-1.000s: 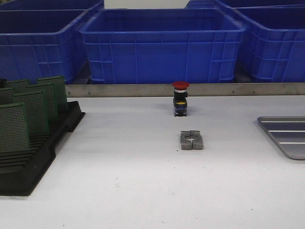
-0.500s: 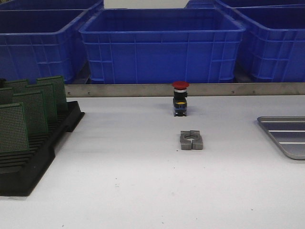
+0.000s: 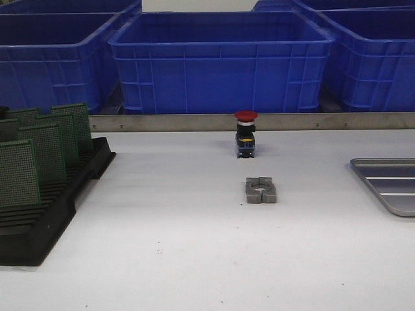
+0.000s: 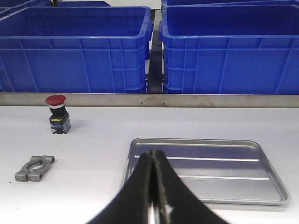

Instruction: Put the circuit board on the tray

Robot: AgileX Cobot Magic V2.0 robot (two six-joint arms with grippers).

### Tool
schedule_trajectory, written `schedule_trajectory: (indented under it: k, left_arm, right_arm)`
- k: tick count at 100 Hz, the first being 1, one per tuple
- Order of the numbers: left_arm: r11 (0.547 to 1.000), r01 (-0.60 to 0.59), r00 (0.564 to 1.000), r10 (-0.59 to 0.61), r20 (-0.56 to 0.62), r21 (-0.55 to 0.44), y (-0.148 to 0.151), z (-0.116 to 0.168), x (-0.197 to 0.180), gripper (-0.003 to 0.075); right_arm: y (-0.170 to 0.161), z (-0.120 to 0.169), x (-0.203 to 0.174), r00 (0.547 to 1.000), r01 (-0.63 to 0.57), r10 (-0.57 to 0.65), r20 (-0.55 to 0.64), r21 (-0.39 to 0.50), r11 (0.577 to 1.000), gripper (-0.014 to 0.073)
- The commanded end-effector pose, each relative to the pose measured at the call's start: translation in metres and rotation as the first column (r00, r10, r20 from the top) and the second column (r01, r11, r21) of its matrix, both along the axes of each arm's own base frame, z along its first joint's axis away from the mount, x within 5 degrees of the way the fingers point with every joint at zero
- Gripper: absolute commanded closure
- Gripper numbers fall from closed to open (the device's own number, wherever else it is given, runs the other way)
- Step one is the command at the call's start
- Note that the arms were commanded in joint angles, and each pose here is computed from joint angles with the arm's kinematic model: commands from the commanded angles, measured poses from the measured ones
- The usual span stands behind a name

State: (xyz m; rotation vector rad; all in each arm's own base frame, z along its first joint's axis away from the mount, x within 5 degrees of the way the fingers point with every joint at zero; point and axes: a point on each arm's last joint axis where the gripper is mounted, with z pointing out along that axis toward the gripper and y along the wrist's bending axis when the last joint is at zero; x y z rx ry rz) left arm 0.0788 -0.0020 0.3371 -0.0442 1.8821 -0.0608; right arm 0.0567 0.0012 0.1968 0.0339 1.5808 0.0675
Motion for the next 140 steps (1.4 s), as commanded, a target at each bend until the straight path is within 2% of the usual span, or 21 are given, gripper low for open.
schedule_trajectory:
  k: [1,10,17,22,34,41,46,55,67,72,79,87,93,100,105,112,115,119,124,140]
  left_arm:
    - [1.0,0.003,1.0,-0.003,0.028,0.001,0.0,0.029,0.018,0.0739]
    - [1.0,0.004,1.0,-0.004,-0.014,0.0,0.0,0.037,0.037,0.0721]
    - [1.0,0.004,0.999,-0.004,-0.044,-0.001,0.001,0.043,0.052,0.066]
    - [1.0,0.005,0.998,-0.005,-0.067,-0.001,0.001,0.047,0.063,0.0589]
    - [1.0,0.008,0.99,-0.008,-0.139,-0.001,0.001,0.051,0.091,0.0347]
    - [0.999,0.028,0.981,-0.021,-0.193,0.033,0.001,0.05,0.108,0.0248]
    - [0.997,0.05,0.971,-0.035,-0.235,0.059,0.001,0.049,0.121,0.023]
    - [0.989,0.11,0.948,-0.074,-0.31,0.102,0.0,0.046,0.142,0.0244]
    - [0.941,0.295,0.887,-0.205,-0.414,0.168,-0.007,0.041,0.168,0.0267]
    - [0.888,0.415,0.837,-0.287,-0.465,0.198,-0.011,0.037,0.177,0.0276]
    - [0.81,0.556,0.75,-0.391,-0.533,0.188,-0.017,0.032,0.188,0.0291]
    - [0.674,0.72,0.618,-0.513,-0.596,0.167,-0.025,0.024,0.199,0.0304]
    - [0.578,0.799,0.547,-0.584,-0.6,0.166,-0.029,0.021,0.206,0.0315]
    - [0.433,0.879,0.458,-0.644,-0.613,0.203,-0.035,0.014,0.211,0.0323]
    - [0.29,0.919,0.393,-0.67,-0.63,0.266,-0.039,0.01,0.214,0.0324]
    - [0.15,0.935,0.332,-0.685,-0.648,0.32,-0.044,0.004,0.218,0.0324]
    - [0.111,0.935,0.316,-0.688,-0.653,0.336,-0.045,0.003,0.219,0.0324]
    - [0.07,0.936,0.295,-0.692,-0.659,0.345,-0.048,-0.001,0.221,0.0324]
    - [0.051,0.937,0.282,-0.692,-0.665,0.345,-0.05,-0.005,0.224,0.0324]
    - [0.046,0.953,0.246,-0.691,-0.679,0.298,-0.052,-0.021,0.235,0.0324]
  right_arm:
    - [0.0,0.009,-0.002,0.995,0.0,0.001,0.103,-0.008,1.0,0.0655]
    - [0.0,0.009,-0.002,0.995,0.0,0.001,0.103,-0.008,1.0,0.0655]
    - [0.0,0.009,-0.002,0.995,0.0,0.001,0.103,-0.008,1.0,0.0655]
    - [0.0,0.009,-0.002,0.995,0.0,0.001,0.103,-0.008,1.0,0.0655]
    - [0.0,0.009,-0.002,0.995,0.0,0.001,0.103,-0.008,1.0,0.0655]
    - [0.0,0.009,-0.002,0.995,0.0,0.001,0.103,-0.008,1.0,0.0655]
    - [0.0,0.009,-0.002,0.995,0.0,0.001,0.103,-0.008,1.0,0.0655]
    - [0.0,0.009,-0.002,0.995,0.0,0.001,0.103,-0.008,1.0,0.0655]
    - [0.0,0.009,-0.002,0.995,0.0,0.001,0.103,-0.008,1.0,0.0655]
    - [0.0,0.009,-0.002,0.995,0.0,0.001,0.103,-0.008,1.0,0.0655]
    - [0.0,0.009,-0.002,0.995,0.0,0.001,0.103,-0.008,1.0,0.0655]
    - [0.0,0.009,-0.002,0.995,0.0,0.001,0.103,-0.008,1.0,0.0655]
    - [0.0,0.009,-0.002,0.995,0.0,0.001,0.103,-0.008,1.0,0.0655]
    - [0.0,0.009,-0.002,0.995,0.0,0.001,0.103,-0.008,1.0,0.0655]
    - [0.0,0.009,-0.002,0.995,0.0,0.001,0.103,-0.008,1.0,0.0655]
    - [0.0,0.009,-0.002,0.995,0.0,0.001,0.103,-0.008,1.0,0.0655]
    - [0.0,0.009,-0.002,0.995,0.0,0.001,0.103,-0.008,1.0,0.0655]
    - [0.0,0.009,-0.002,0.995,0.0,0.001,0.103,-0.008,1.0,0.0655]
    - [0.0,0.009,-0.002,0.995,0.0,0.001,0.103,-0.008,1.0,0.0655]
    - [0.0,0.009,-0.002,0.995,0.0,0.001,0.103,-0.008,1.0,0.0655]
